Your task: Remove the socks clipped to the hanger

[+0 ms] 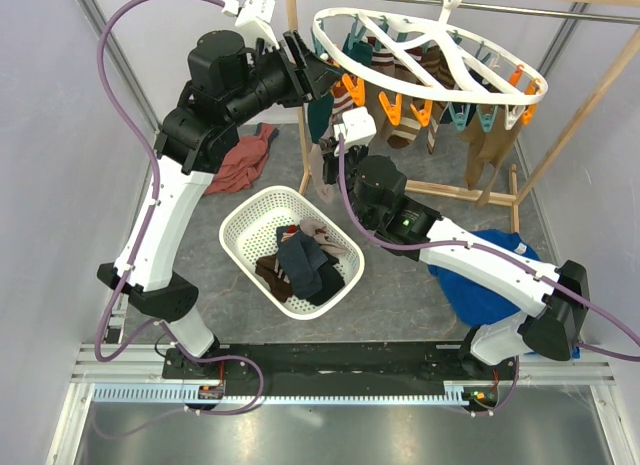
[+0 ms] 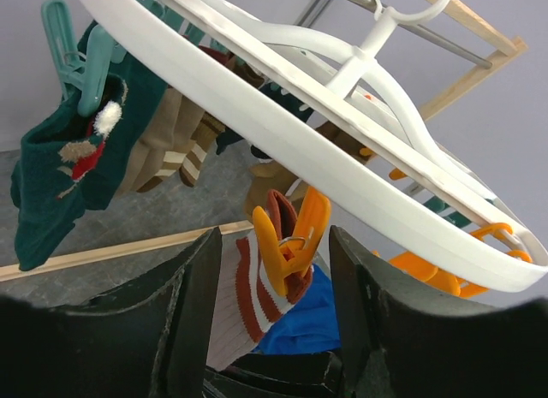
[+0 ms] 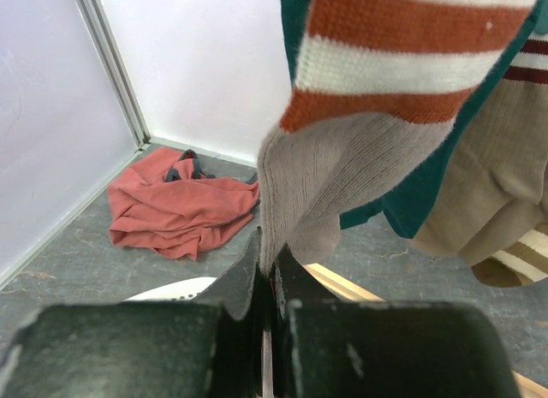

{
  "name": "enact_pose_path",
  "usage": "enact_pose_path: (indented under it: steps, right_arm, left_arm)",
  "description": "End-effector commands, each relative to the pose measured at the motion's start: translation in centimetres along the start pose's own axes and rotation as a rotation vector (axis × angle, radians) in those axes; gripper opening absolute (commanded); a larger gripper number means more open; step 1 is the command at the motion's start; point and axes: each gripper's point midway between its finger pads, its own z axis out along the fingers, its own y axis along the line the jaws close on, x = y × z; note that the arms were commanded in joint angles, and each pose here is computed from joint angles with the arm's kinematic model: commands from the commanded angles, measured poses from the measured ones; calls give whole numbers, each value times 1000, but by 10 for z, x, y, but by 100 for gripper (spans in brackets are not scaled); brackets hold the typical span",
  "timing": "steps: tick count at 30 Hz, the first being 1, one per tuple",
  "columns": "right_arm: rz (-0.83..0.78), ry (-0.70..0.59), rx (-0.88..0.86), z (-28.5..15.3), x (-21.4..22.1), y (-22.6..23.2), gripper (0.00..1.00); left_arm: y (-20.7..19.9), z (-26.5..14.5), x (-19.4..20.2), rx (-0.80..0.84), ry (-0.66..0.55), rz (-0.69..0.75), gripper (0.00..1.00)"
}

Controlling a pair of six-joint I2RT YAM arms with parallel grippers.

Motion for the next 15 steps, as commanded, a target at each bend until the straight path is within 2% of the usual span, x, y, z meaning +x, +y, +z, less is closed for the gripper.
enact_pose_path:
  steps: [1,12,15]
  right_arm:
    - [7,-36,1,3,-19,0,0]
    - [-4,-32,4,6,-19,1,0]
    - [-4,-31,5,6,-19,2,0]
  left_arm:
    - [0,-4,-16,-14,-58,60,58]
    - [-2,6,-19,4,-66,68,58]
    - [-2,8,-18,6,-61,68,51]
